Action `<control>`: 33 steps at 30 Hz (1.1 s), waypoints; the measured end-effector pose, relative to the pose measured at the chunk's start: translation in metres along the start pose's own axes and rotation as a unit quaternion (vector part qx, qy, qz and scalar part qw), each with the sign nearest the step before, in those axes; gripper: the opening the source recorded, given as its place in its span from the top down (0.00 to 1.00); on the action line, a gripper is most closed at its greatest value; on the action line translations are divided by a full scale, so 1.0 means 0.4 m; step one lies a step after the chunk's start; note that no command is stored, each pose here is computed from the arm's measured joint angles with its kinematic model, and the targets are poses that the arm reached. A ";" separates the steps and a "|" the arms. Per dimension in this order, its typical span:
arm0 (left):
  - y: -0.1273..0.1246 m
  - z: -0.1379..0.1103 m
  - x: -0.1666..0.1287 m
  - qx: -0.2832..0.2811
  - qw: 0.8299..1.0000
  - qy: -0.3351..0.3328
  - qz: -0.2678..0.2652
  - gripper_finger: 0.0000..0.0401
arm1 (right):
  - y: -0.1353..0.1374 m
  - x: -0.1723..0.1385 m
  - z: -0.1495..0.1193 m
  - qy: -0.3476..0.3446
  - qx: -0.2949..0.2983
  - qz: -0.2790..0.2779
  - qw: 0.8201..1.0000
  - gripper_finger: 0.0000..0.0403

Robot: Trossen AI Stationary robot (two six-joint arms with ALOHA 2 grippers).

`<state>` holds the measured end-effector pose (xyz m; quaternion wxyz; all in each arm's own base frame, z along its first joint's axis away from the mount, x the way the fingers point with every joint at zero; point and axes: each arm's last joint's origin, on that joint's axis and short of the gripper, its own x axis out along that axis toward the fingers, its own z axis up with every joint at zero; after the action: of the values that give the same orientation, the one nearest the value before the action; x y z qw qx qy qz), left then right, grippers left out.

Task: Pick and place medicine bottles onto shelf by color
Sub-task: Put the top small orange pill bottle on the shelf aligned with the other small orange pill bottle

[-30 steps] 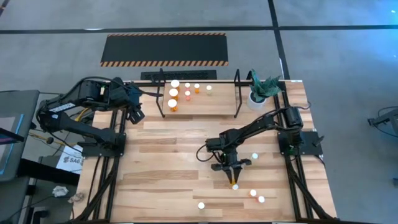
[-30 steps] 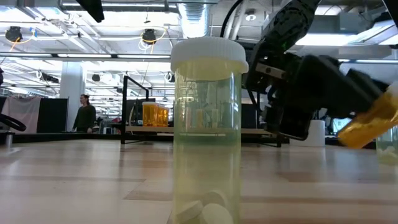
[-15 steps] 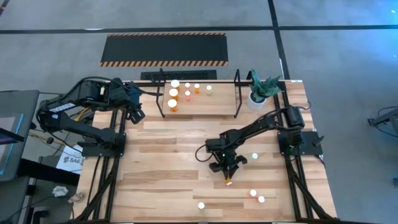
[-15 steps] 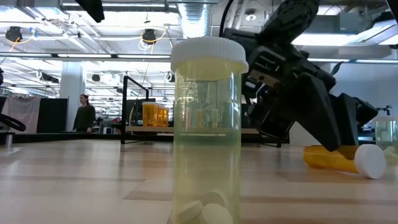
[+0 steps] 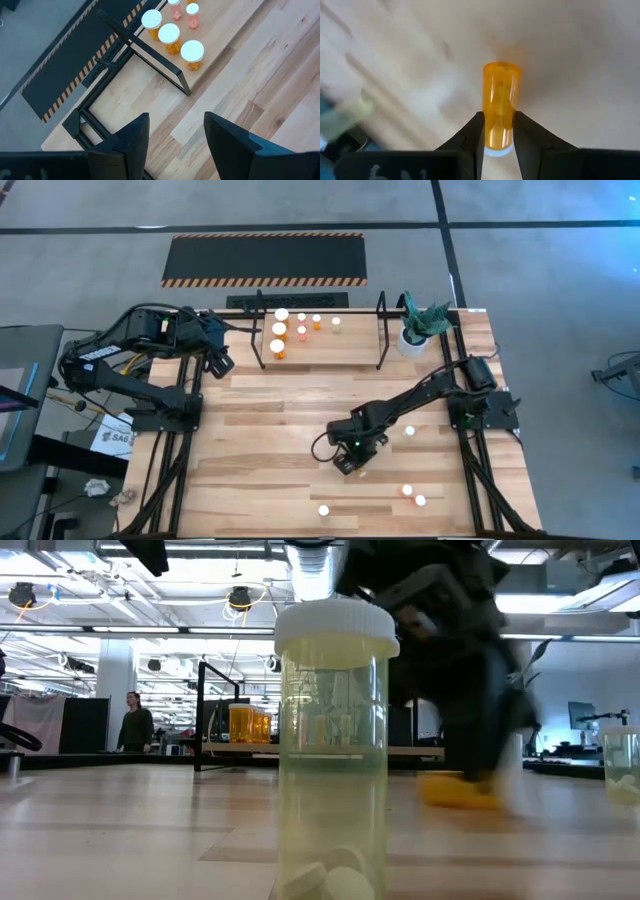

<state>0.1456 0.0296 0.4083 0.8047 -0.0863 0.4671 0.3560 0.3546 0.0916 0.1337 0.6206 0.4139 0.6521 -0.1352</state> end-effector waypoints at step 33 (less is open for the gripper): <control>-0.002 -0.001 0.000 -0.039 0.999 0.006 -0.010 0.56 | -0.012 -0.077 0.134 -0.121 -0.433 -0.075 0.890 0.64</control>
<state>0.1458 0.0290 0.4079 0.8015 -0.1243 0.4569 0.3653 0.3851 0.0399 0.1502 0.8003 0.0346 0.5950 0.0650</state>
